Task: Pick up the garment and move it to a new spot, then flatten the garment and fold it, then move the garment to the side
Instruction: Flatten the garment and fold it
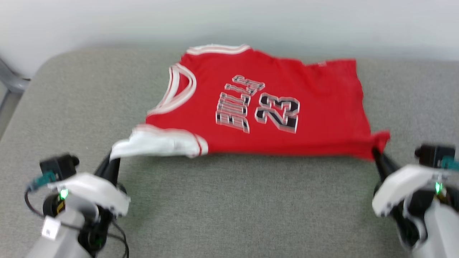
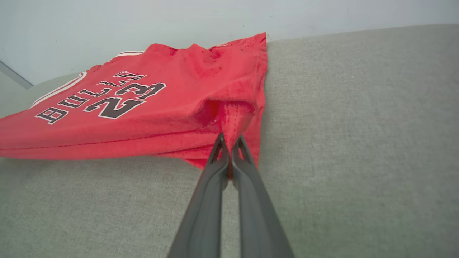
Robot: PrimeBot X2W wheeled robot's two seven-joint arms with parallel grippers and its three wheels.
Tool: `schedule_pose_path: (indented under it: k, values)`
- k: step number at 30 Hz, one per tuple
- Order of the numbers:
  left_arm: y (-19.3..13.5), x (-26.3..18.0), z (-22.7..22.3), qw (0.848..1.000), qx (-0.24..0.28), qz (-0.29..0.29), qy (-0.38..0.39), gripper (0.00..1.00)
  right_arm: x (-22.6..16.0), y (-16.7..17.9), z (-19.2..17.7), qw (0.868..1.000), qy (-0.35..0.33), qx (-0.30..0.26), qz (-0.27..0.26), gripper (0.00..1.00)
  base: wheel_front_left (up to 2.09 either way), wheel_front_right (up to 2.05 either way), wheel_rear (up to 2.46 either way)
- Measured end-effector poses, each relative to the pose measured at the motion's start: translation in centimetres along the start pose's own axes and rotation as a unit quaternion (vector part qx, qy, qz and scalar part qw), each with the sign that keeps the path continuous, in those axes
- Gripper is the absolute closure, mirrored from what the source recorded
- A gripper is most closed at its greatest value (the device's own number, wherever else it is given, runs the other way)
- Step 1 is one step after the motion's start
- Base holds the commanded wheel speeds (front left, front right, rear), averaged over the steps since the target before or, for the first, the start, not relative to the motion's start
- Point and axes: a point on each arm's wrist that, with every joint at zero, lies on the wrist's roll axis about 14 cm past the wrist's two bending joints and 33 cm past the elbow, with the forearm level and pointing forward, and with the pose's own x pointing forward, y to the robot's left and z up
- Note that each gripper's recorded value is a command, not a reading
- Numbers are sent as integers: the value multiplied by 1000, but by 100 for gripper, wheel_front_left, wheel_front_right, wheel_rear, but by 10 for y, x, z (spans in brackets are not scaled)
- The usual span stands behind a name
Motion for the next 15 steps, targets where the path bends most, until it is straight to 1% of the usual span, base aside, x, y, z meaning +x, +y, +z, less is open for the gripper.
schedule_pose_path:
  k: [3,7,15]
  values:
    - [5,-30,-10,1000,-3,14,5,100,-29,1,-20,1000,17,11,-3,100,0,0,0]
    - [9,-68,-26,999,-15,33,19,100,-63,-5,-36,999,29,22,-15,100,0,0,0]
    - [9,-124,-44,995,-41,65,57,100,-111,-4,-64,997,68,36,-26,100,0,0,0]
